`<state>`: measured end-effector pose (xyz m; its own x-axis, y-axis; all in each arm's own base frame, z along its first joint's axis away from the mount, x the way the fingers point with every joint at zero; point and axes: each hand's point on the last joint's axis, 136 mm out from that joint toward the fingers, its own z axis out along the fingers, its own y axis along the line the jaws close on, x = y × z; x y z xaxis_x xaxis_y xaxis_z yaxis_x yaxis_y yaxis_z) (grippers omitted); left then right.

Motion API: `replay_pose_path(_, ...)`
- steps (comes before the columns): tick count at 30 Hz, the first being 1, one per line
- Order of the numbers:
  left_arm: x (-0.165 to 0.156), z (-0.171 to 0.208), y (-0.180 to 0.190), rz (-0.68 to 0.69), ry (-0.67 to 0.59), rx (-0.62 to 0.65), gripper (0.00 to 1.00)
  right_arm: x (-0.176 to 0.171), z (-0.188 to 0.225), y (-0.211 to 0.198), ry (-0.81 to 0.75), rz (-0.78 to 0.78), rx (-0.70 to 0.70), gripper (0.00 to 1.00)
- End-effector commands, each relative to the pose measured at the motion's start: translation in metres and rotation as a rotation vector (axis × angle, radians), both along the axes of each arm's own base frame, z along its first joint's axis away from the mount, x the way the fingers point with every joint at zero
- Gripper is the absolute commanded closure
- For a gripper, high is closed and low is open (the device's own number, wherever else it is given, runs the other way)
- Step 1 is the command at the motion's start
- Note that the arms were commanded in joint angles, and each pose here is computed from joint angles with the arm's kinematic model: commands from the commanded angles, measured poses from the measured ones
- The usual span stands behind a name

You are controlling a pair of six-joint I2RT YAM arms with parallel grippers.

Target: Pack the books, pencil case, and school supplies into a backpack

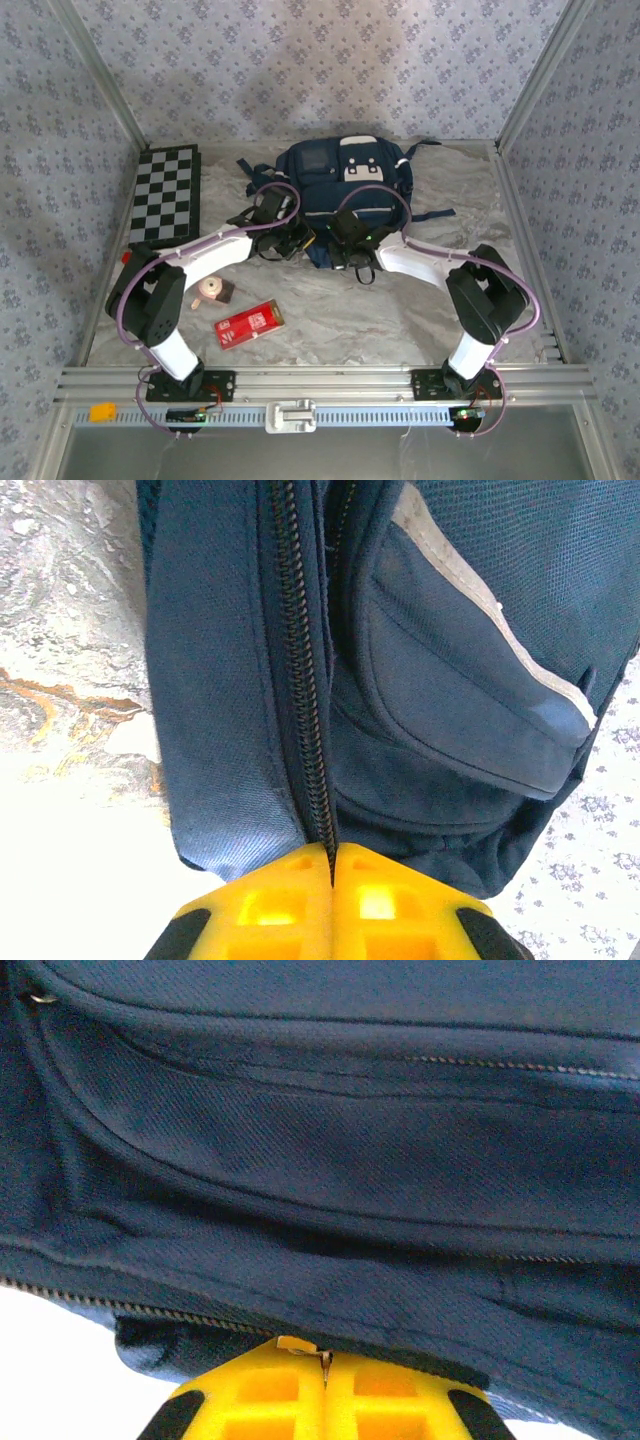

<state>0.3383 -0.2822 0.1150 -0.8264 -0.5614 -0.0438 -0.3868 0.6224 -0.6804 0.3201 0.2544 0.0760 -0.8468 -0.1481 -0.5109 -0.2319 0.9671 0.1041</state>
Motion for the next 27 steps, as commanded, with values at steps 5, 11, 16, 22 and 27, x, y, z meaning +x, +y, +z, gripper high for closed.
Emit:
replay_pose_path(5, 0.03, 0.037, 0.051, 0.007, -0.114, 0.023, 1.0, -0.035, 0.017, -0.059, 0.027, -0.078, -0.127, 1.0)
replay_pose_path(11, 0.062, 0.026, 0.101, 0.02, -0.107, 0.067, 1.0, -0.054, 0.017, -0.091, 0.09, -0.118, -0.19, 1.0)
replay_pose_path(16, 0.084, 0.041, 0.086, -0.064, -0.164, 0.017, 1.0, -0.042, 0.043, -0.005, 0.046, 0.07, 0.024, 1.0)
replay_pose_path(22, 0.073, 0.045, 0.1, -0.049, -0.145, 0.023, 0.63, -0.022, 0.059, 0.041, 0.014, 0.077, 0.103, 1.0)
replay_pose_path(27, 0.027, 0.034, 0.087, 0.027, -0.06, -0.05, 0.45, -0.026, 0.044, 0.038, 0.022, 0.063, 0.081, 1.0)
